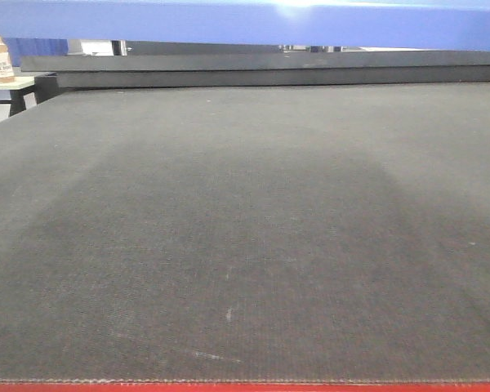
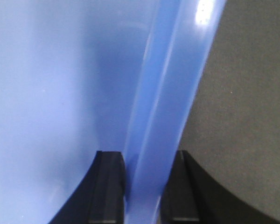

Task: Grab blue tray and place on right shelf
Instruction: 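Hold the tray raised with both grippers while driving to the shelf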

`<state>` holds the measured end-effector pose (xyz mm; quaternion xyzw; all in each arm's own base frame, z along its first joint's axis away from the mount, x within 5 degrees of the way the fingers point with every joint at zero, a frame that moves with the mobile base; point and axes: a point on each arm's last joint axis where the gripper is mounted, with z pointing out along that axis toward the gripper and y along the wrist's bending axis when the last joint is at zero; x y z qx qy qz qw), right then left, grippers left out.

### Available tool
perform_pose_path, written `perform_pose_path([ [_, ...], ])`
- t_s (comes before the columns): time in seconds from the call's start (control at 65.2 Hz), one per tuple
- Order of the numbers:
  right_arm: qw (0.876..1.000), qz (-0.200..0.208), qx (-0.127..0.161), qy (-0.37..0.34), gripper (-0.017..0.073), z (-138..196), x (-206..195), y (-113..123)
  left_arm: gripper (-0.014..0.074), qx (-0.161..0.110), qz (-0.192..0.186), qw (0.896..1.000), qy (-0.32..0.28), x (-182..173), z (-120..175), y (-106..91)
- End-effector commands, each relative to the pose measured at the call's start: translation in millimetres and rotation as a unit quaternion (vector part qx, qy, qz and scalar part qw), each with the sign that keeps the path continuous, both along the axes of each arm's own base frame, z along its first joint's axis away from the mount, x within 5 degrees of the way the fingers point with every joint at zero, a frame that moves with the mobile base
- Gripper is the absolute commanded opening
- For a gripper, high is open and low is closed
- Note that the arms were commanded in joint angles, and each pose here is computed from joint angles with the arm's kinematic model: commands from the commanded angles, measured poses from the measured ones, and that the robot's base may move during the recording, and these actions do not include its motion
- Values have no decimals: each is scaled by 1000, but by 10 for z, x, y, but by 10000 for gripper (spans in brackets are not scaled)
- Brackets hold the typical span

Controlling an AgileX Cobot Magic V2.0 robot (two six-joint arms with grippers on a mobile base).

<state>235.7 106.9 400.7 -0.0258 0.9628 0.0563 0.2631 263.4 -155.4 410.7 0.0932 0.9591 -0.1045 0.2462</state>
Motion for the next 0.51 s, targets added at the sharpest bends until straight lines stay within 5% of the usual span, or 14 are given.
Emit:
perform_pose_path([
  [0.0, 999, 18, 16, -47, 56, 167, -44, -9, -48, -13, -10, 1000, 8, -163, 160, 26],
  [0.491, 999, 18, 16, -47, 56, 167, -44, -9, -48, -14, -10, 1000, 8, -163, 160, 25],
])
